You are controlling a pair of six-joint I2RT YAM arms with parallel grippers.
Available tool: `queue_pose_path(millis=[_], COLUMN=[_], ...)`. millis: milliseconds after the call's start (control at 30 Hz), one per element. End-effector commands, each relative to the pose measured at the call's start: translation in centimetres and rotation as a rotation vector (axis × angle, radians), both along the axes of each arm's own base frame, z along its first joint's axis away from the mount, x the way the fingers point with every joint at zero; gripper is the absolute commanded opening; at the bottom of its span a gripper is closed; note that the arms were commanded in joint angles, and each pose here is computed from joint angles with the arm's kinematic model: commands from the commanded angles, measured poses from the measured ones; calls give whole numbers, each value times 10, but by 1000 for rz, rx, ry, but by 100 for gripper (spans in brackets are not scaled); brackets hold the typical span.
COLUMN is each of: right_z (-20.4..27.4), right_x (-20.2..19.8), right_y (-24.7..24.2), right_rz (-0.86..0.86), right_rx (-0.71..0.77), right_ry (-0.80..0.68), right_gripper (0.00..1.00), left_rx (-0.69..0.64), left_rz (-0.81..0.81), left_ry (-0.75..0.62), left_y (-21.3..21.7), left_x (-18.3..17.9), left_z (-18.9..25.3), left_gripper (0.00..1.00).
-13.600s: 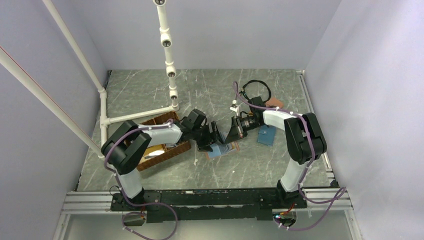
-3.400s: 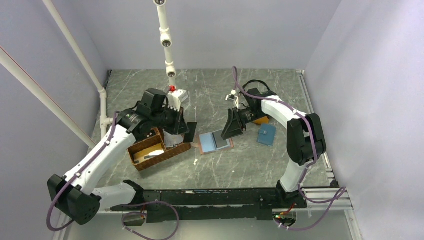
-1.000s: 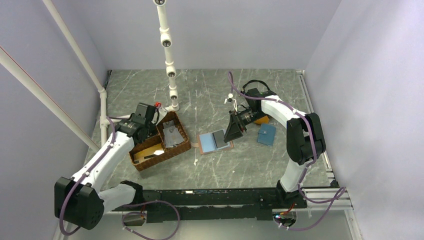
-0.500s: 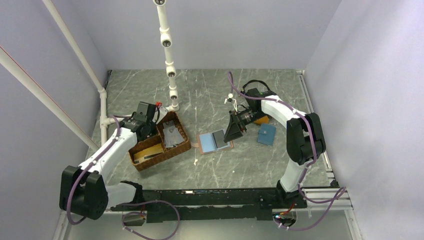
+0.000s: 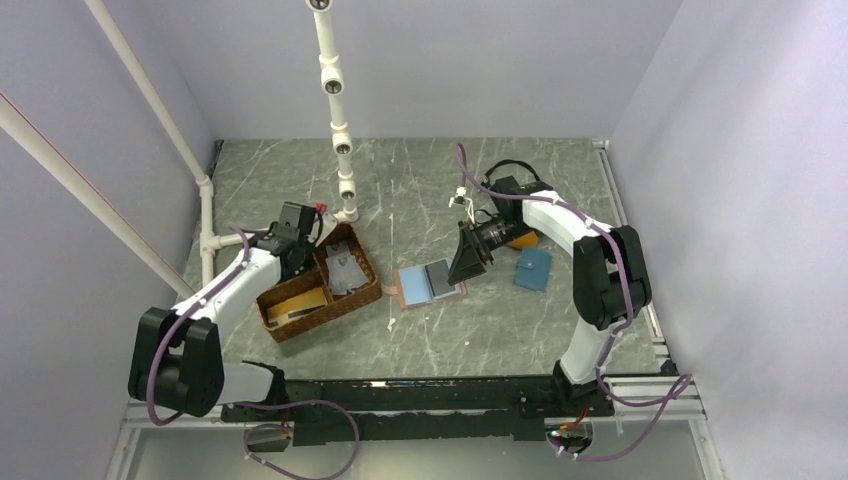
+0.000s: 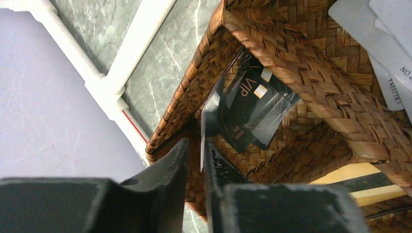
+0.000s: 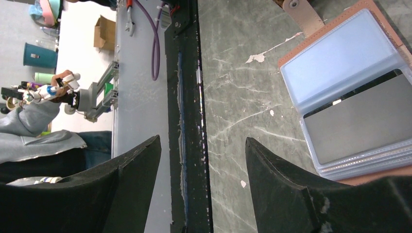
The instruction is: Take the credit cards out of the card holder
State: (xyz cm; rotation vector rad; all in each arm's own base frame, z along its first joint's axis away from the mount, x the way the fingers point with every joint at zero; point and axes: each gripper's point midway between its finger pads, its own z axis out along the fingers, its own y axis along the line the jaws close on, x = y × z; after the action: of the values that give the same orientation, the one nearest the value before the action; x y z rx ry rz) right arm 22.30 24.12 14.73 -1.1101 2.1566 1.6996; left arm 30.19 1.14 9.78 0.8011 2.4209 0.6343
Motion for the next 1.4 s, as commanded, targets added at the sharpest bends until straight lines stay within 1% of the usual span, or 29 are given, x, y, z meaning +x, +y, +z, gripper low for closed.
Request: queue_pose_path(millis=[0, 33, 100, 233, 333, 467, 733, 800, 933, 1000, 1067, 1233, 1367], right_z=[6, 6, 6, 6, 7, 6, 5, 4, 3, 1, -2, -7, -15], right_x=[6, 6, 6, 6, 6, 7, 9, 9, 11, 11, 12, 16, 21], right_y=[3, 2, 3, 3, 3, 3, 4, 3, 4, 4, 3, 3, 0], right_rz=[8, 8, 9, 10, 11, 13, 17, 16, 15, 14, 7, -2, -24], right_rx=[21, 22, 22, 21, 21, 20, 21, 19, 13, 5, -12, -41, -92], right_ry=[-56, -56, -56, -57, -58, -57, -52, -50, -48, -47, -46, -51, -62], right_gripper=[67, 67, 67, 67, 67, 67, 67, 67, 67, 67, 67, 67, 67], left_rx=[1, -2, -9, -49, -116, -269, -575, -679, -855, -943, -1015, -1147, -1255], left_rz=[7, 9, 14, 40, 70, 103, 175, 223, 283, 289, 297, 307, 305], left_ry=[-43, -44, -46, -43, -44, -40, -106, -133, -191, -208, -217, -197, -125], left_y=[1, 1, 0, -3, -11, -31, -67, -77, -94, -104, -112, -132, -153], left_x=[9, 9, 9, 5, 2, -4, -20, -23, -26, -27, -26, -23, -19], left_z=[4, 5, 6, 13, 26, 44, 87, 97, 113, 120, 125, 130, 127], left_gripper=[31, 35, 41, 43, 45, 49, 55, 58, 66, 69, 75, 85, 92])
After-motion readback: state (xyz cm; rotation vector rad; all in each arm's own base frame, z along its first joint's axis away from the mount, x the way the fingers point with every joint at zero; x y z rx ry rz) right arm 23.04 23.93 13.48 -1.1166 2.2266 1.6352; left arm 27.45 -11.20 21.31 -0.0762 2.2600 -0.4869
